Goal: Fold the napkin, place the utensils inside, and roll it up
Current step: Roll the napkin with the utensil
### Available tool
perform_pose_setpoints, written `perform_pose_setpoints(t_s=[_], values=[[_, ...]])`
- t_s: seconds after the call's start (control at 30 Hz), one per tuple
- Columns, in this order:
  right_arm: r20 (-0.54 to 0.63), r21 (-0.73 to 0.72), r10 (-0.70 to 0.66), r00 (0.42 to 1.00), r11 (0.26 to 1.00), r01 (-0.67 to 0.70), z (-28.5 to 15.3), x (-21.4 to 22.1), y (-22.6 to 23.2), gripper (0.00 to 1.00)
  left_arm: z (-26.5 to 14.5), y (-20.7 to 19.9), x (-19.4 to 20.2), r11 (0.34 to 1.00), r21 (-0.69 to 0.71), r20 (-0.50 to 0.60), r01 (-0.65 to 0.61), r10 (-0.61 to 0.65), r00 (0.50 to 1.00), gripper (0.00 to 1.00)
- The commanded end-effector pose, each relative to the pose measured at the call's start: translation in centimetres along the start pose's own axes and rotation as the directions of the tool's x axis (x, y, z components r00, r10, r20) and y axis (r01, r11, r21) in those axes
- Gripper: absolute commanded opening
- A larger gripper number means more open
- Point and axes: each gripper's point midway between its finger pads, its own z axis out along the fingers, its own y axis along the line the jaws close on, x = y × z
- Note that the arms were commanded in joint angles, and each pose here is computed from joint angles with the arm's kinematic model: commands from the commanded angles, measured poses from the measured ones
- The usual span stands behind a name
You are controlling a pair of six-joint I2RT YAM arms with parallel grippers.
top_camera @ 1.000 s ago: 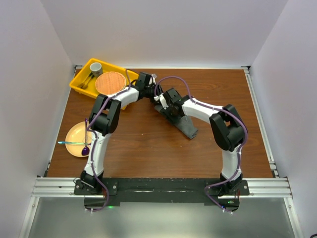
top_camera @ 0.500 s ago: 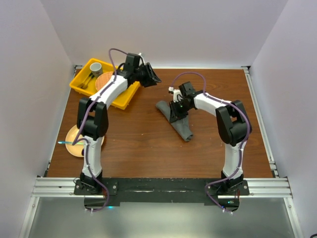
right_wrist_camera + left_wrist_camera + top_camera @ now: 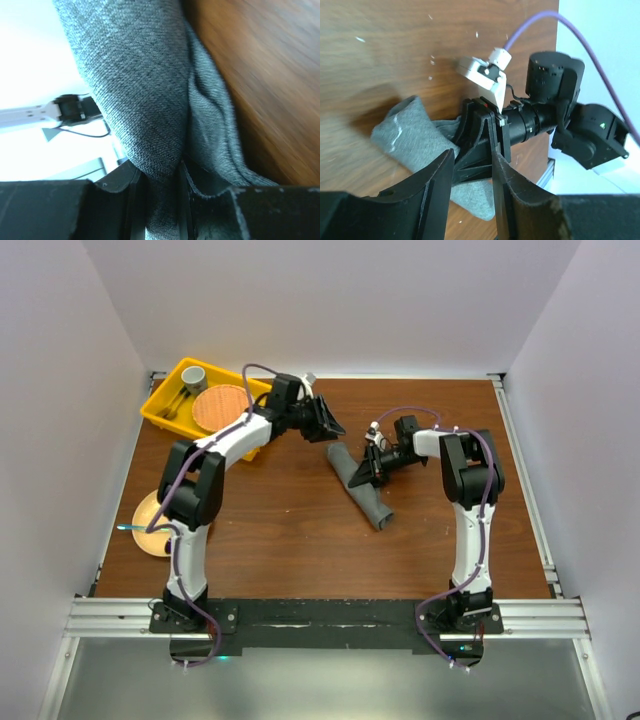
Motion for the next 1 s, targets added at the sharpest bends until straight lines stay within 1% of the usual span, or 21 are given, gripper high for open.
perform_pose_setpoints(t_s=[0.0,0.1,0.27,0.4,0.5,0.53,0.6,0.63,0.67,0.77,0.83,0.87,0.9,0.93,0.97], values=[[-0.046,0.093,0.072,0.996,0.993,-0.067,-0.8,1.8,-3.1,0.14,2.7,-2.8,0.4,0.991,0.133,-0.026,-0.008,0.012,1.000,0.40],[-0.041,0.117,0.063,0.997,0.991,-0.058,-1.5,1.5,-3.2,0.18,4.7,-1.8,1.2,0.991,0.134,-0.050,0.015,-0.008,0.999,0.40],[-0.024,0.162,0.048,0.999,0.986,-0.044,-2.1,0.9,-3.0,0.26,6.1,-0.3,1.4,0.993,0.119,-0.058,0.027,-0.020,0.998,0.39],[-0.010,0.204,0.016,1.000,0.979,-0.014,-3.2,0.3,-2.1,0.35,7.3,1.5,1.5,0.996,0.085,-0.061,0.028,-0.022,0.998,0.39],[0.014,0.287,-0.032,0.999,0.957,0.027,-5.0,-0.6,-0.9,0.44,7.8,2.7,1.4,0.998,0.057,-0.066,0.006,-0.003,0.998,0.38],[0.017,0.315,-0.042,0.999,0.949,0.035,-5.7,-0.5,-0.2,0.51,7.8,3.2,1.7,0.999,0.033,-0.078,0.007,-0.004,0.997,0.38],[0.034,0.383,-0.076,0.997,0.922,0.057,-7.1,-1.3,0.2,0.58,7.9,3.6,1.5,1.000,0.024,-0.078,-0.007,0.009,0.997,0.38],[0.029,0.399,-0.067,0.997,0.916,0.050,-7.5,-1.0,0.4,0.60,7.9,3.7,1.6,1.000,0.024,-0.080,-0.007,0.009,0.997,0.38],[0.035,0.407,-0.091,0.995,0.911,0.069,-8.0,-1.2,1.2,0.63,7.8,3.6,1.5,1.000,0.027,-0.080,-0.009,0.011,0.997,0.38],[0.047,0.460,-0.110,0.993,0.884,0.076,-9.3,-1.0,1.8,0.68,7.9,3.9,1.7,1.000,0.022,-0.087,-0.009,0.011,0.996,0.38],[0.052,0.514,-0.116,0.992,0.855,0.073,-10.3,-0.8,1.5,0.69,8.0,3.9,1.8,1.000,0.025,-0.092,-0.008,0.010,0.996,0.38],[0.060,0.532,-0.141,0.988,0.842,0.088,-10.9,-0.8,2.2,0.71,8.0,3.9,1.8,1.000,0.024,-0.095,-0.009,0.011,0.995,0.38],[0.064,0.574,-0.149,0.987,0.814,0.086,-11.6,-0.7,2.0,0.71,7.9,3.9,1.8,1.000,0.023,-0.097,-0.011,0.013,0.995,0.38],[0.058,0.592,-0.146,0.988,0.802,0.084,-11.8,0.1,1.8,0.71,7.9,3.8,1.5,1.000,0.020,-0.090,-0.020,0.022,0.996,0.38],[0.072,0.605,-0.179,0.981,0.790,0.100,-12.5,0.4,2.9,0.70,7.9,3.7,1.5,0.999,0.020,-0.091,-0.025,0.027,0.995,0.38]])
